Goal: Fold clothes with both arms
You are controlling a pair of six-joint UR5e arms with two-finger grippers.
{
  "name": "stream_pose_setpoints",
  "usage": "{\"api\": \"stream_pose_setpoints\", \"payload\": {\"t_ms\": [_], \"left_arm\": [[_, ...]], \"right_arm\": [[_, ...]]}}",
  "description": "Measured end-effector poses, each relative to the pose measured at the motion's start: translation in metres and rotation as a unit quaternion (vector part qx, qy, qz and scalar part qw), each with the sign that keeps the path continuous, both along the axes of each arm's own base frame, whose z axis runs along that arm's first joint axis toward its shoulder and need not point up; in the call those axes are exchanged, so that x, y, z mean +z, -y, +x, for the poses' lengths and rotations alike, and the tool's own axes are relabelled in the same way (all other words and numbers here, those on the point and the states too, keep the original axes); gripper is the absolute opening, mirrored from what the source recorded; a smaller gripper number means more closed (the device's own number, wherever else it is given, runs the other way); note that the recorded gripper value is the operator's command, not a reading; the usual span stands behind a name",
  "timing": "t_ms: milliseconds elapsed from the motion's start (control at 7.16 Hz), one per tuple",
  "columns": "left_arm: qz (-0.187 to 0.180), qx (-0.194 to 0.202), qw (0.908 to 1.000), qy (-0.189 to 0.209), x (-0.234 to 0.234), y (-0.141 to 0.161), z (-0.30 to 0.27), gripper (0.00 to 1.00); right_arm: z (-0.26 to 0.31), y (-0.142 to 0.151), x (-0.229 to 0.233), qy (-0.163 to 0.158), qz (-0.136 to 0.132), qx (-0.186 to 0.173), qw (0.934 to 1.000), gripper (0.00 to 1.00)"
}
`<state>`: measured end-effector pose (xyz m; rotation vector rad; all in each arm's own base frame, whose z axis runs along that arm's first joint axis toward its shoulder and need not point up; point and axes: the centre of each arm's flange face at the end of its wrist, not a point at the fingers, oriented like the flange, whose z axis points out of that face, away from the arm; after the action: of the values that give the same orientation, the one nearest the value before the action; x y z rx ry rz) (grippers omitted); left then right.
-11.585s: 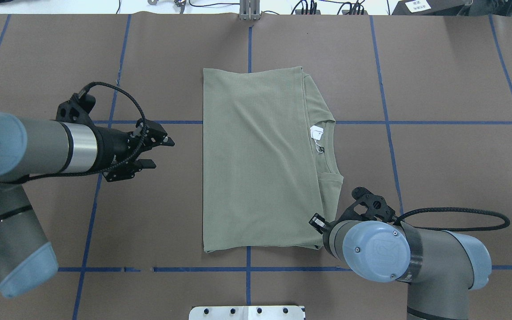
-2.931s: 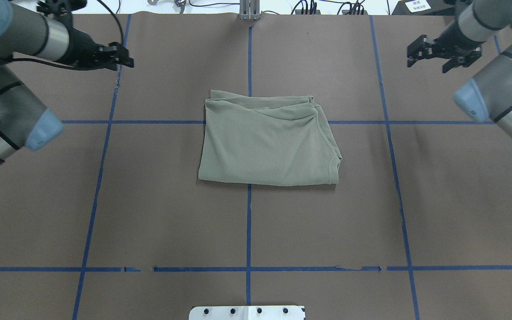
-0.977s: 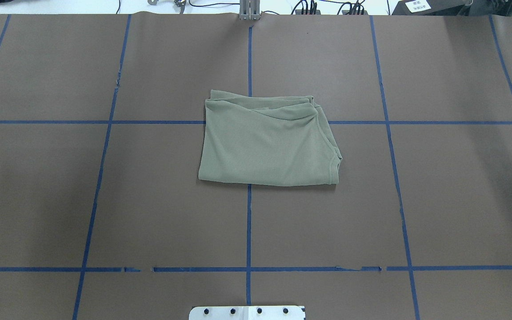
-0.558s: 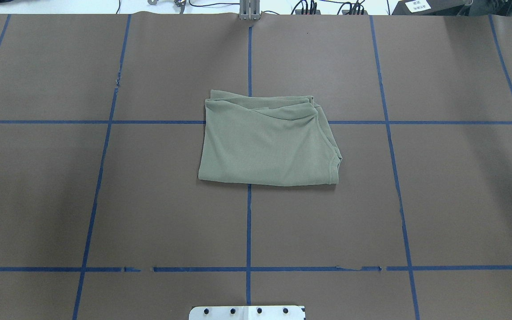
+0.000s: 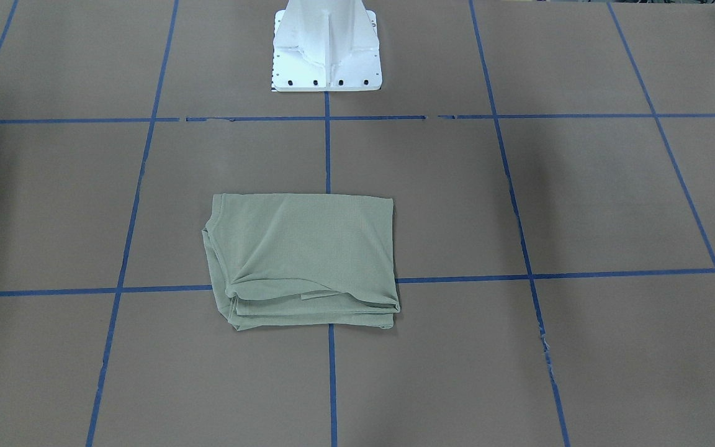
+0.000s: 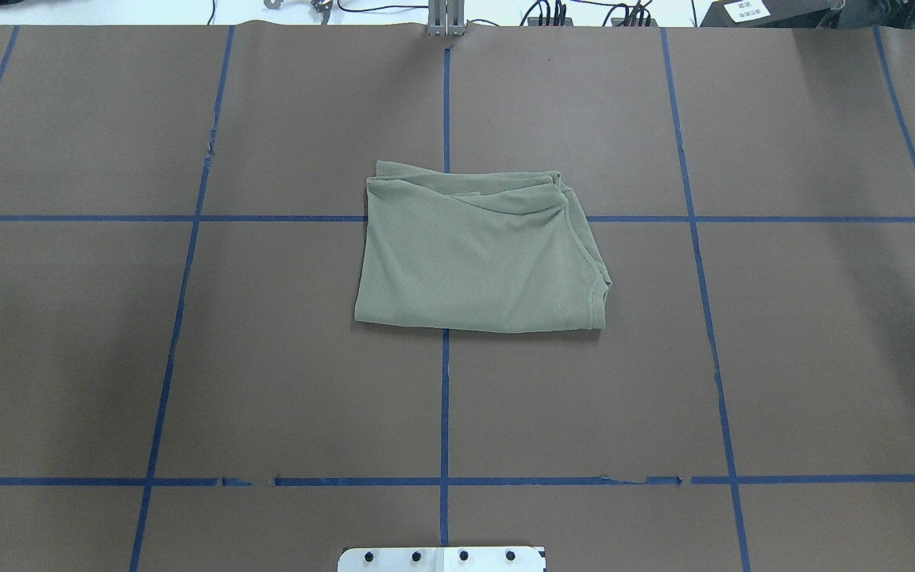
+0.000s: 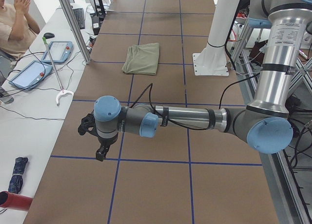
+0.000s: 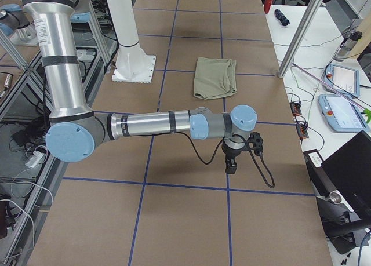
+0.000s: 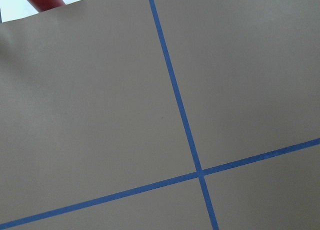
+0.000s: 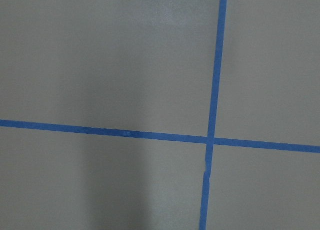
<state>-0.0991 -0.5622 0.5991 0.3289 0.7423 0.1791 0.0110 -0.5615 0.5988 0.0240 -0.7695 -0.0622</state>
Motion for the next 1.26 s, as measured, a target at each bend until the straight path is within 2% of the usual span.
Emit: {"api": "stream_pose_setpoints", "payload": {"t_ms": [558,837,1256], "left_arm": [[-0.009,-0.002,0.9999,-0.009,-0.018,0.002,0.022,1.0],[-0.016,-0.002,0.9998,-0.007,-0.009,-0.009,0.023,1.0],[-0.051,-0.01,0.9983,0.028,0.014,-0.026,0.019,1.0]], "right_arm": [[-0.004,-0.001,0.0,0.003,-0.002,-0.001,1.0,1.0],[-0.003,-0.005,0.003,0.002,-0.003,-0.001,1.0,1.0],[-0.001,-0.006,0.008,-0.021,-0.001,-0.001,0.9998,1.0]]}}
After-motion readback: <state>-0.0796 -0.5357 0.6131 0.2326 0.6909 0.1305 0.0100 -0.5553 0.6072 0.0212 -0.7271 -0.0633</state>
